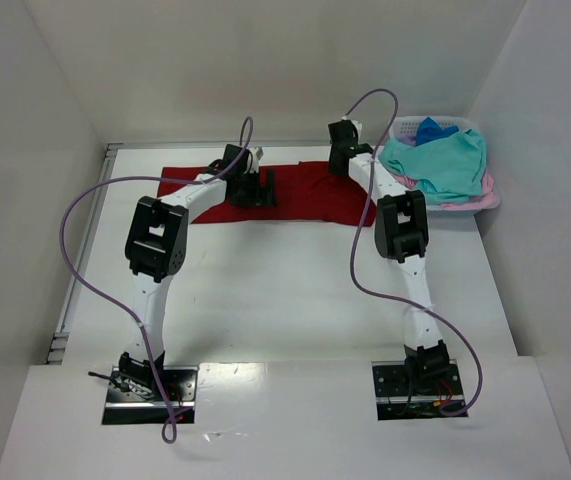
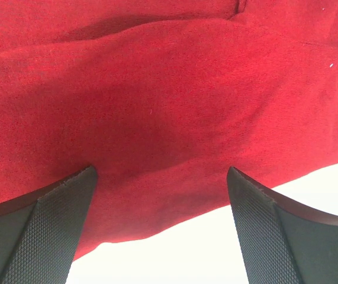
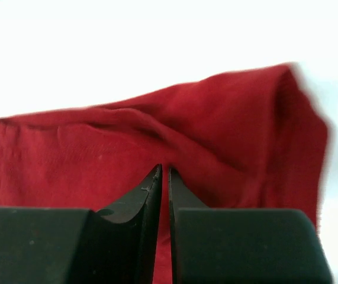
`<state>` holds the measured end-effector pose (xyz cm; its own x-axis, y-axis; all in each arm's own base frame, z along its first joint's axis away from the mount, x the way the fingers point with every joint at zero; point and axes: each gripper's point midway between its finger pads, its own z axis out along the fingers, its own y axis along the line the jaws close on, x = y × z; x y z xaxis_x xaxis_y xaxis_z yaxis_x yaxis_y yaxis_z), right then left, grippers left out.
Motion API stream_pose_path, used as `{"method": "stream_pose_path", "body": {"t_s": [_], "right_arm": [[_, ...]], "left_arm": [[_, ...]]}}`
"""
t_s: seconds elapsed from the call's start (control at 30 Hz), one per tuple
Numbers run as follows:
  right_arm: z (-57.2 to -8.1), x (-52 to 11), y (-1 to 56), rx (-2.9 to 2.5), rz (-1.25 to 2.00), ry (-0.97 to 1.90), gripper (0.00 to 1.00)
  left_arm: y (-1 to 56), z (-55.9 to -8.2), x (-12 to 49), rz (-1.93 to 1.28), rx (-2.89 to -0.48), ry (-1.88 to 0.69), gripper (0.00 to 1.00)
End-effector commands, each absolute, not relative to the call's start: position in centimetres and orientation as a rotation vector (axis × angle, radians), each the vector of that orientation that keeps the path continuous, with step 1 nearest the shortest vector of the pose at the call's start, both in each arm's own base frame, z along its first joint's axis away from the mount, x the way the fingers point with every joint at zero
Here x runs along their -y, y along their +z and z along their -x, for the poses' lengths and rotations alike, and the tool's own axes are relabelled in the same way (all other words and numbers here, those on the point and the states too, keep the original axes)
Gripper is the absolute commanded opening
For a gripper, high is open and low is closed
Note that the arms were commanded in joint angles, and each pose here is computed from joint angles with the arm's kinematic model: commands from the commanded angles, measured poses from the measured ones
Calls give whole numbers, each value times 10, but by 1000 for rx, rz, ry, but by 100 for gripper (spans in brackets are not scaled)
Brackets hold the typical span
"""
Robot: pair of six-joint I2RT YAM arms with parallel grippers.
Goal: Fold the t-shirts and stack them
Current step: Fold the other side of the tshirt into a rectangle
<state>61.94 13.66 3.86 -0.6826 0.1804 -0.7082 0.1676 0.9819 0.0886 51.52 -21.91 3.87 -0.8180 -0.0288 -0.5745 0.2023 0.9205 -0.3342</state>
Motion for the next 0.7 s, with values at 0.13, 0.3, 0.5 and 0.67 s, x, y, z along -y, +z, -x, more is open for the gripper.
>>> {"method": "stream_pose_path", "body": {"t_s": [0.13,0.3,0.5,0.67], "right_arm": [[-637,-103,81,-2186,-308,-217,15],[-641,-107,102,-2153,-315,-183,18],[-616,-129,141,-2150,-277,26,21],[-552,-130,152,-2179,-283,153,35]], "left_arm": [[5,-508,202,-110,-2568,-457,99],[5,-508,202,-110,-2568,-457,99],[20,-507,200,-109,-2543,-451,99],[34,-508,189,-85,-2522,-447,99]]}}
